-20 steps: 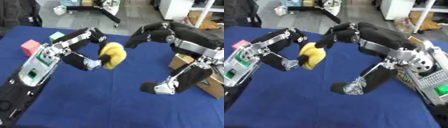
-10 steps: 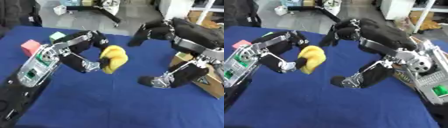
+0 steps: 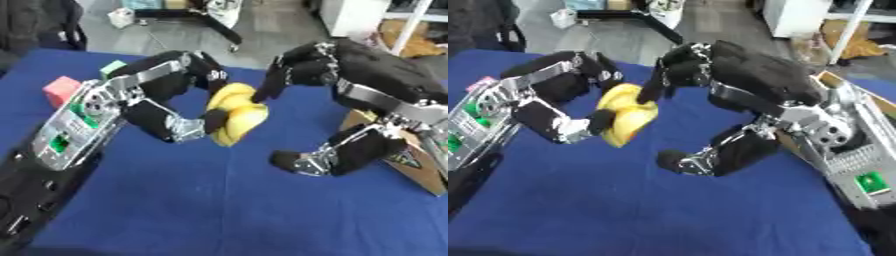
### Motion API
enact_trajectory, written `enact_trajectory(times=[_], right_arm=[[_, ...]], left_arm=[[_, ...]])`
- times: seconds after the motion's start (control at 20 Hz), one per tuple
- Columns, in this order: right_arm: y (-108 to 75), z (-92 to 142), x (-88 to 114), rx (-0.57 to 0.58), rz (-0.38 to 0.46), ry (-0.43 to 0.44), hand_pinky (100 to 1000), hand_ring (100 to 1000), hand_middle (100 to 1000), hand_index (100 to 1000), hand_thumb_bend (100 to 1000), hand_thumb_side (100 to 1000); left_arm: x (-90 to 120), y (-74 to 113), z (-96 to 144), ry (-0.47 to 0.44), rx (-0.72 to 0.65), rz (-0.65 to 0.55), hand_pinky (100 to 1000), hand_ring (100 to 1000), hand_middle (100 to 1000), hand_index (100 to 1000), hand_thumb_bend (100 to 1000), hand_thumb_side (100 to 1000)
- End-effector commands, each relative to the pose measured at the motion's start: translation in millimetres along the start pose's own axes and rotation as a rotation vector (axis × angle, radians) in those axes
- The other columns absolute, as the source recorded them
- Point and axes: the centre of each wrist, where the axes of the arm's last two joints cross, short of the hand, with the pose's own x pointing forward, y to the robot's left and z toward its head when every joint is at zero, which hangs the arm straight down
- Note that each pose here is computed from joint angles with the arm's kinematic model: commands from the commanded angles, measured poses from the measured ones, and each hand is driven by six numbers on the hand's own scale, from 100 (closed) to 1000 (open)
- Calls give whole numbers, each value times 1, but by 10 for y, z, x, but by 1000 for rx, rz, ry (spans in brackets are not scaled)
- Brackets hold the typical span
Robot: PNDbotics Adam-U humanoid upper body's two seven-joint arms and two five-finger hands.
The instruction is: Pick up the objects with one hand, pass them to the other hand, and then place them into the box on the other side of the table.
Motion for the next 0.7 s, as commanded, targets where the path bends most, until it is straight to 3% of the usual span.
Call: enact_trajectory(times=[0.05, 0.4, 0.7], right_arm=[[-84, -30, 53, -9, 44, -15, 616, 603, 602, 747, 413, 276], [-89, -41, 58, -38, 113, 2, 629, 615, 609, 751, 396, 257], [-93, -53, 64, -45, 267, -9, 660, 636, 633, 760, 372, 232]], left_arm=[[129, 78, -26, -18, -10, -36, 584, 424, 348, 442, 140, 275], [117, 65, -31, -9, -26, -18, 585, 426, 349, 442, 144, 273], [60, 38, -9, 30, -62, 19, 589, 432, 353, 444, 153, 273]])
